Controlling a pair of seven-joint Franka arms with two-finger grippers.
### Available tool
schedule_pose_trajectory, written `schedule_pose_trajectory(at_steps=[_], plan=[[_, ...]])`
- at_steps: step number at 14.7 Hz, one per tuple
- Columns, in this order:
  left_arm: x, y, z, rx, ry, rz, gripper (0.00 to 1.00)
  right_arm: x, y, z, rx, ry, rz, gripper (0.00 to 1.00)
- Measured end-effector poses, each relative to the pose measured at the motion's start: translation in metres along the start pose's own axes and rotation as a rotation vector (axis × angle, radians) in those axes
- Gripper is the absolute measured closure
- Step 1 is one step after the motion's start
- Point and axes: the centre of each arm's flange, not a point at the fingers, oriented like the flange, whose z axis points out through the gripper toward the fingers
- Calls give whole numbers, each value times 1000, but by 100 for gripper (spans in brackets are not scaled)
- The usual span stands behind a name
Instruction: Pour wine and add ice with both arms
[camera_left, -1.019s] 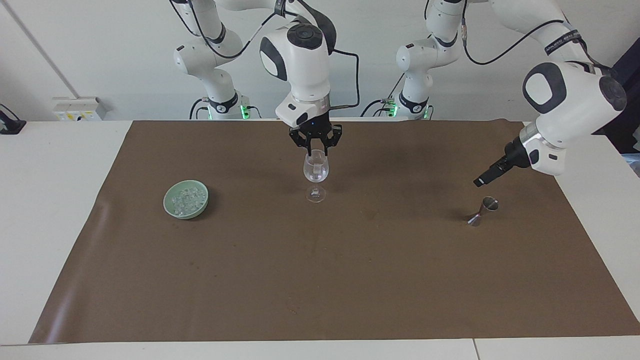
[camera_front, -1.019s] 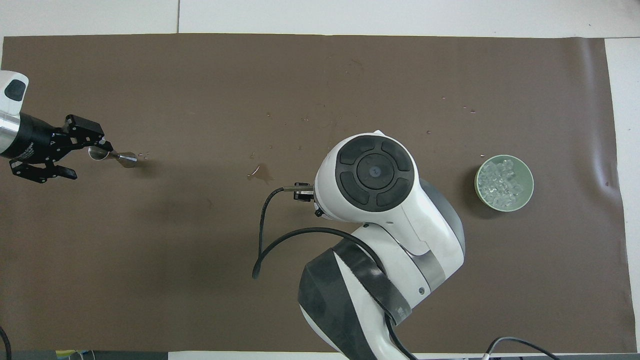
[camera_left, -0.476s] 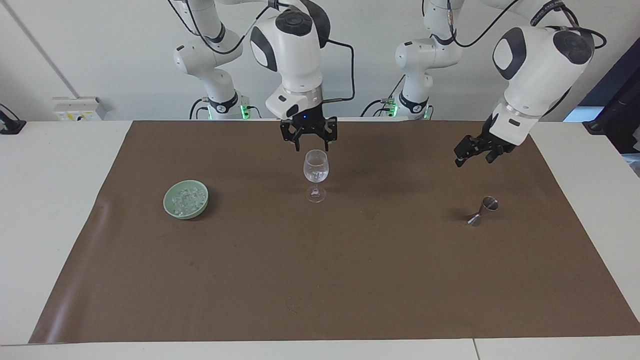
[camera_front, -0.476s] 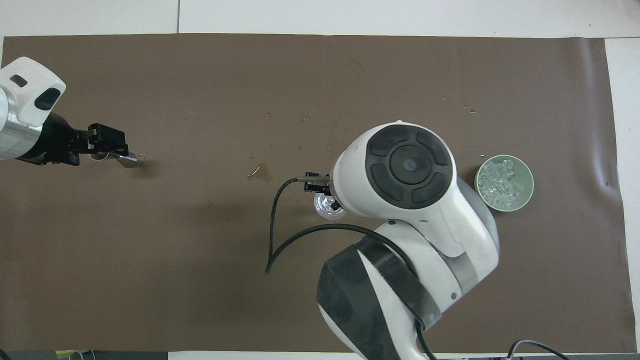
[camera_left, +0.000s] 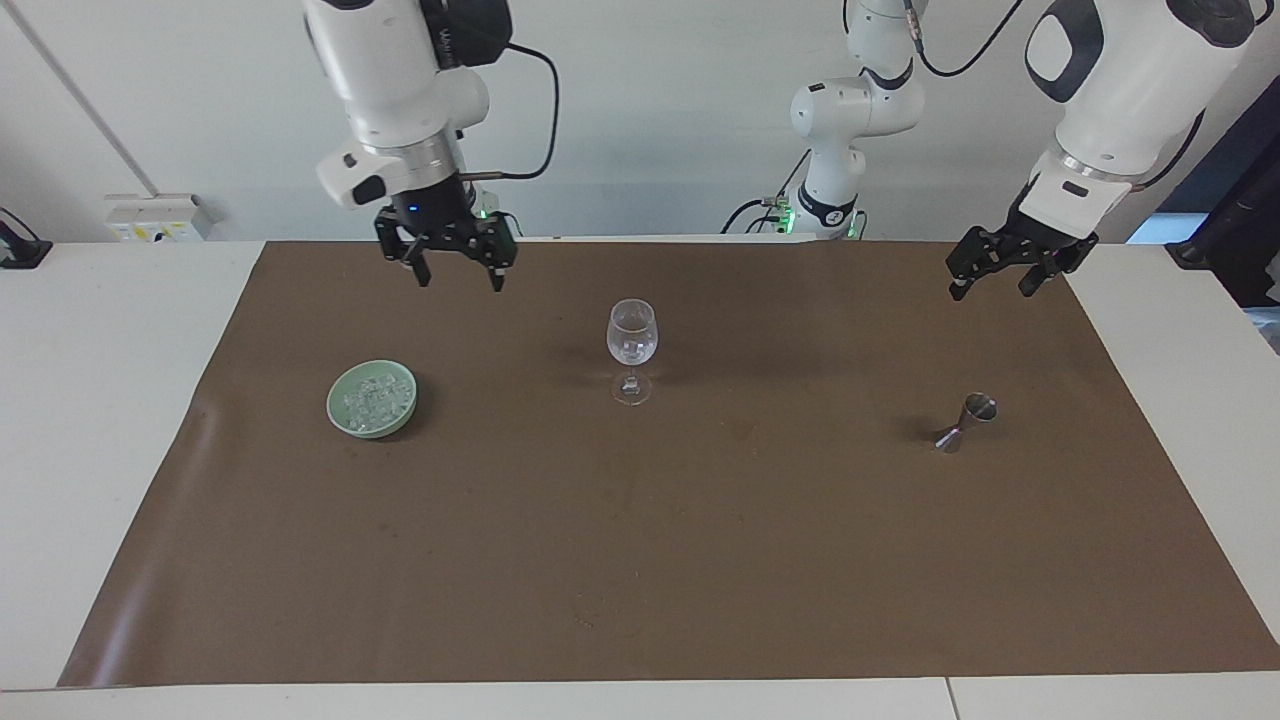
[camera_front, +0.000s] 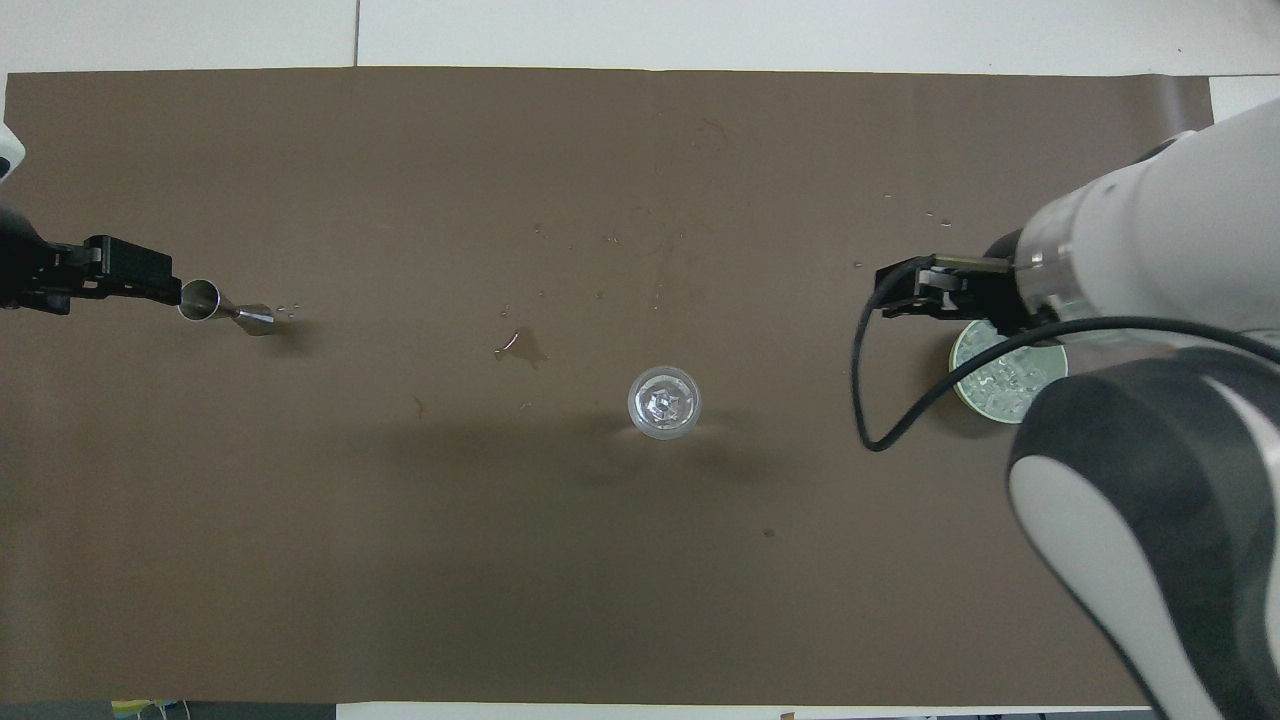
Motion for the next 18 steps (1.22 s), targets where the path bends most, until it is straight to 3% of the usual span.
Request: schedule_pose_trajectory(at_steps=[4,7,11,18], plan=[[-1,-9,1,0,-17,4,0,15,113,-3,-17,-85,-32,0],[-1,-9,1,0,-16,22,0,4,125,-30,-22,-140,-27,0],[-1,-19,1,-1,-18,17,0,-5,149,-62,-47,-139,-56,0],[-5,-24,3,-2,-50,46,0,-3,158,-53,-46,-139,-85,0]])
